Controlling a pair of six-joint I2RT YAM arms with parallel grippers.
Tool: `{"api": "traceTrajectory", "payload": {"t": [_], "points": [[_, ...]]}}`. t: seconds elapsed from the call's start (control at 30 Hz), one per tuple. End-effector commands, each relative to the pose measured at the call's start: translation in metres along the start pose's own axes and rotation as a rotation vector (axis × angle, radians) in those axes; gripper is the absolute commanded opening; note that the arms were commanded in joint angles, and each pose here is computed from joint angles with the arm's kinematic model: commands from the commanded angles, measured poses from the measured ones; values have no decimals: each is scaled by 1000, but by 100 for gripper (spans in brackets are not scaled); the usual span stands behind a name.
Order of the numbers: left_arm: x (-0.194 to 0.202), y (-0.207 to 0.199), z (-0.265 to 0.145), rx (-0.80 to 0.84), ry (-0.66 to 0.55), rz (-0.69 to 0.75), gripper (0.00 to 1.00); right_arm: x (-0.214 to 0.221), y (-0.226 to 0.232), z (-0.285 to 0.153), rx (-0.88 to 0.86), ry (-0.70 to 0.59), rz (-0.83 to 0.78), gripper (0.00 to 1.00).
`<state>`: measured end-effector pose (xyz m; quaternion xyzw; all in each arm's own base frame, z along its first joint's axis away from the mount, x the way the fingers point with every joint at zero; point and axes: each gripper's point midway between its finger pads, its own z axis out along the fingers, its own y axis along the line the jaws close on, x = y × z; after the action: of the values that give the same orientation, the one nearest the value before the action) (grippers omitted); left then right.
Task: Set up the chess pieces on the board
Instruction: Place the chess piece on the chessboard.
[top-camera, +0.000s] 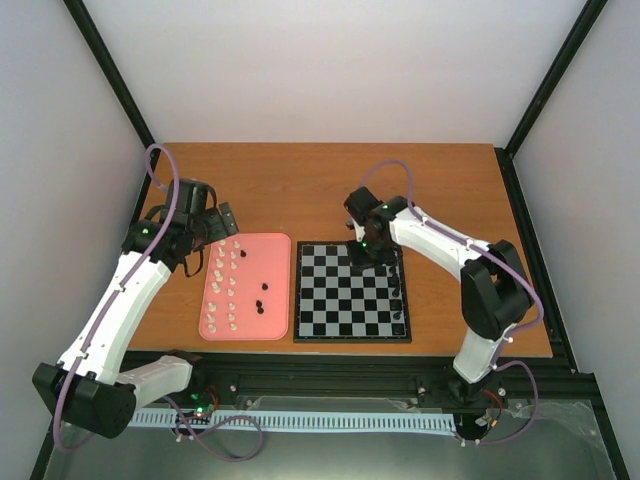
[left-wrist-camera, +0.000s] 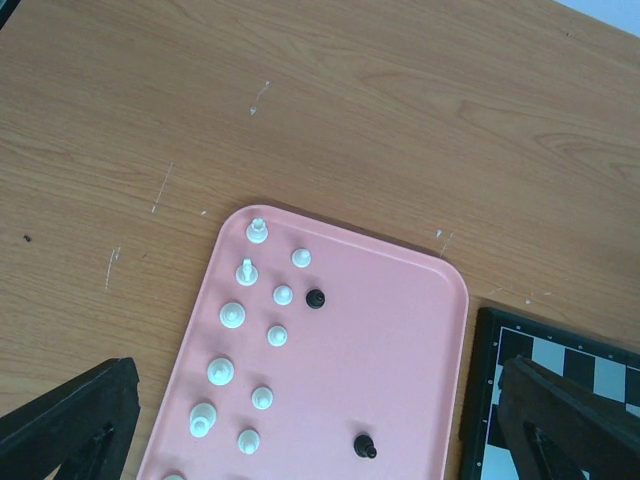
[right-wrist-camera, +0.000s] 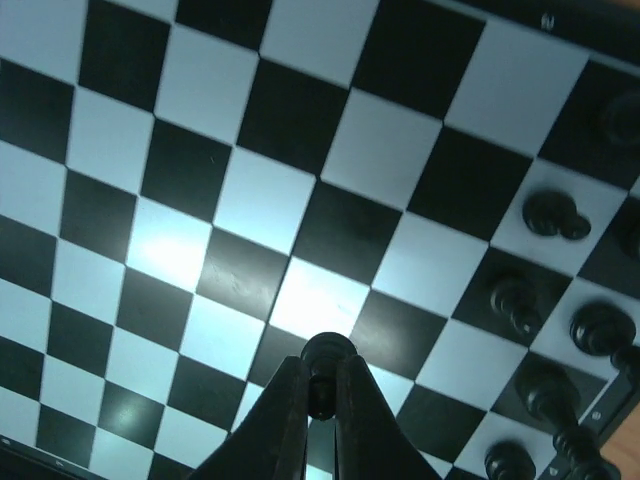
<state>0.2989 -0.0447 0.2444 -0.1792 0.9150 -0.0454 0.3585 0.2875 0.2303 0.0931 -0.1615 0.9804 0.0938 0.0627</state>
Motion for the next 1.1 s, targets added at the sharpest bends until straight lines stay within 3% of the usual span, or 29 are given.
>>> {"api": "traceTrajectory", "payload": {"t": [0.0,0.37,1.07], "points": [[0,-2,4,7,0,5,100,6,-10,-9,8,-44,30,3],[1,-2,9,2,7,2,100,31,-35,6,54,-3,79,3],[2,-1,10,-3,9,12,100,39,-60,22,106,11,109,3]]}}
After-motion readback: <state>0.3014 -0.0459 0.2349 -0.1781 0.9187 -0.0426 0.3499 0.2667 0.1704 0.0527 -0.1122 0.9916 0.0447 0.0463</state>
